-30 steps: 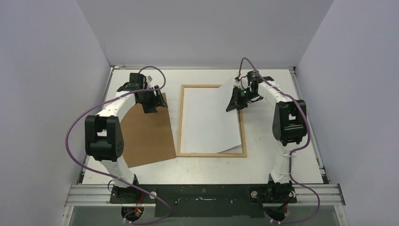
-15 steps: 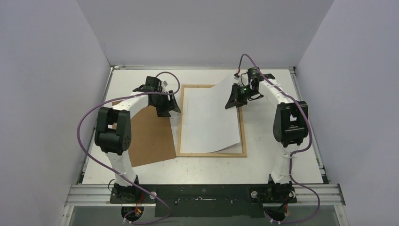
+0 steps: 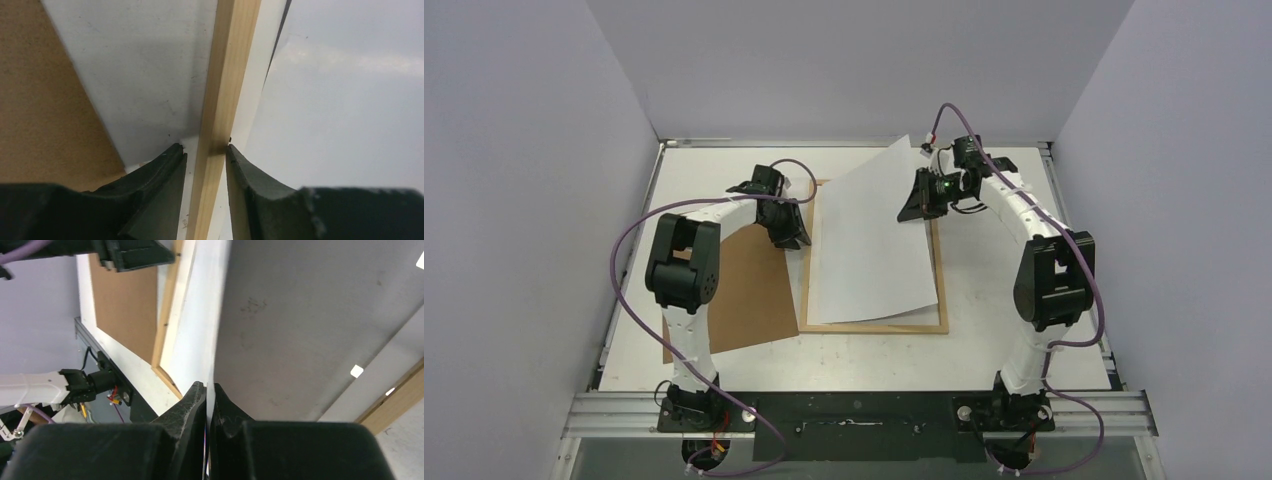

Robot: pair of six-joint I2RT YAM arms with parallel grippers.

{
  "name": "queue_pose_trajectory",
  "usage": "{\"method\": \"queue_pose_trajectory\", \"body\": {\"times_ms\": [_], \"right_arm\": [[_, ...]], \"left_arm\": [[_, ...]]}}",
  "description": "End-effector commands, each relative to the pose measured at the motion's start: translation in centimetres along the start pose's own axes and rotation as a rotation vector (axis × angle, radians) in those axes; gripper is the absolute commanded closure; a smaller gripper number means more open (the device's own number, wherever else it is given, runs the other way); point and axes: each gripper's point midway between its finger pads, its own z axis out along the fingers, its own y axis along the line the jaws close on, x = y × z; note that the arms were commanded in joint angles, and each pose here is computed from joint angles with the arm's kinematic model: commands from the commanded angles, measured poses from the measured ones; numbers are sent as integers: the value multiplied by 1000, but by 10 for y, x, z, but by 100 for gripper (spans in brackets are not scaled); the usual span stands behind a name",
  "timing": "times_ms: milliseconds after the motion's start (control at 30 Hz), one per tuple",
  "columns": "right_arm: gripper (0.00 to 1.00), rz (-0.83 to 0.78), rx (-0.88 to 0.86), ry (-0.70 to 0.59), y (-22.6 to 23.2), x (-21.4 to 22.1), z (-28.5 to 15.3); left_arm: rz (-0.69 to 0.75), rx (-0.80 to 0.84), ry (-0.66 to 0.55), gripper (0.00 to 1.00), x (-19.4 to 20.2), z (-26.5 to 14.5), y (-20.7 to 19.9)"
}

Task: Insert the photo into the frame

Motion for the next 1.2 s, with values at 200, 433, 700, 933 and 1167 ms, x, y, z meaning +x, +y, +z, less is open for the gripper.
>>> {"method": "queue_pose_trajectory", "body": {"times_ms": [200, 433, 700, 933, 1167], "right_arm": [[95, -65, -122, -113, 53, -23, -19], [96, 49, -67, -85, 23, -19, 4], [97, 54, -81, -103, 28, -31, 2], [96, 30, -174, -154, 66, -44, -23], [96, 28, -275, -184, 95, -44, -39]], "left_arm": [[18, -1, -41, 71, -15, 10, -5], [19, 4, -41, 77, -14, 9, -5], [25, 23, -32, 80, -13, 11, -7], [16, 22, -31, 82, -14, 14, -4], [1, 54, -26, 85, -17, 17, -8]]}}
